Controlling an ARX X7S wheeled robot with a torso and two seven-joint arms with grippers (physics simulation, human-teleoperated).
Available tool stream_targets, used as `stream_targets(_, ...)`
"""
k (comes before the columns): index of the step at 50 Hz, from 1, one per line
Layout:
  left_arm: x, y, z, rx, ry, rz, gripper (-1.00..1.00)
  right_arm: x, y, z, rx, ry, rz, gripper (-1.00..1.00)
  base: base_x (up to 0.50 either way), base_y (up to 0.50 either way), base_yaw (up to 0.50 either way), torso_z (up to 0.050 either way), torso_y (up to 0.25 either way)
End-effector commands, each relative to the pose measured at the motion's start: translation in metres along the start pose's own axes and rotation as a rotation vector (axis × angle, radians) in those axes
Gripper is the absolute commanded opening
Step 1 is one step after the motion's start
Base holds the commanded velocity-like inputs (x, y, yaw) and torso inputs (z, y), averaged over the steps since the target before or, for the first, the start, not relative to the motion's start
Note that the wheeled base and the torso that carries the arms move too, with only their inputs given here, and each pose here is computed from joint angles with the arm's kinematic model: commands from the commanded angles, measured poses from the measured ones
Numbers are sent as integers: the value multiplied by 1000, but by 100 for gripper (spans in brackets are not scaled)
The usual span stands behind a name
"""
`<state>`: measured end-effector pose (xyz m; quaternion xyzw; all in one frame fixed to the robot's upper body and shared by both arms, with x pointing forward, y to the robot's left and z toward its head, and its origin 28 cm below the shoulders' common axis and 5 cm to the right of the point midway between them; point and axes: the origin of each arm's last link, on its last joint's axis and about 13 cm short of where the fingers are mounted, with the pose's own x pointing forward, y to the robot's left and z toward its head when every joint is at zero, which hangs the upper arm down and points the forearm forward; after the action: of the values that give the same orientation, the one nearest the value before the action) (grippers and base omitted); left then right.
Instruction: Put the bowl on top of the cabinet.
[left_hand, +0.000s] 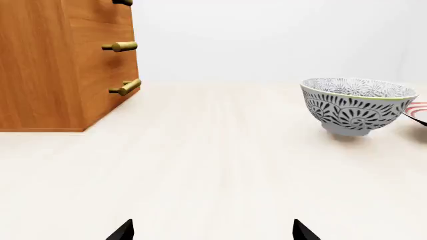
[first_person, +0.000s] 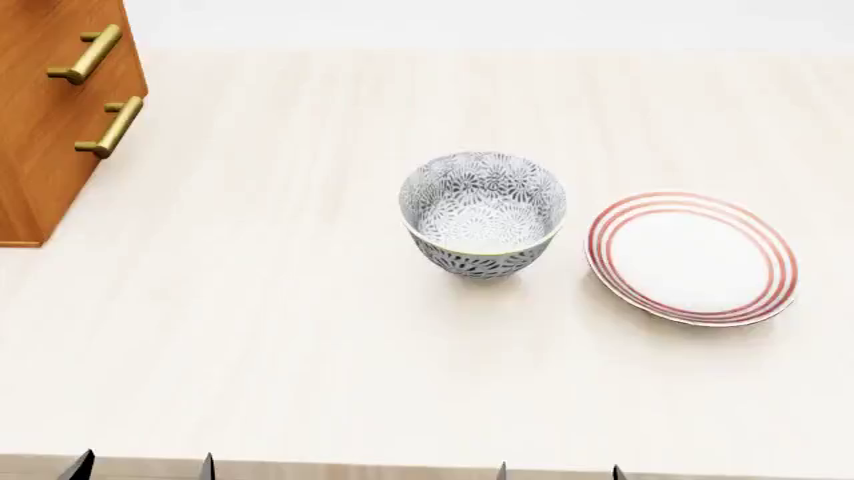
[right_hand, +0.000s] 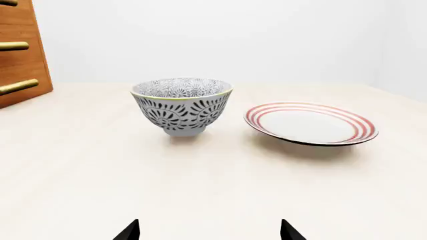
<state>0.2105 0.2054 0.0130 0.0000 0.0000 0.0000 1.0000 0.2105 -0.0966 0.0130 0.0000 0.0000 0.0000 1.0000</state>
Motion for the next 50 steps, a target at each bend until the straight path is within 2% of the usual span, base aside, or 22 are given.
stream_targets(1, 1, 0, 0, 0, 0, 0, 100, 1, 0, -2, 0, 0, 0, 100, 0, 0, 0, 0, 0)
stream_targets(15, 1, 0, -1, 1, 4, 1, 100, 0, 1, 0, -2, 0, 9, 100, 0, 0, 0, 0, 0)
stream_targets(23, 2, -1, -2, 2, 8, 1, 100, 1, 0, 2, 34, 4, 12, 100, 0, 0, 0, 0, 0)
stream_targets(34, 3, -1, -2, 5, 9, 3, 100, 1, 1, 2, -1, -14, -17, 100, 0, 39, 0, 0, 0)
stream_targets(50, 3, 0, -2, 4, 8, 6, 100, 1, 1, 2, 8, -9, -11, 100, 0, 483, 0, 0, 0)
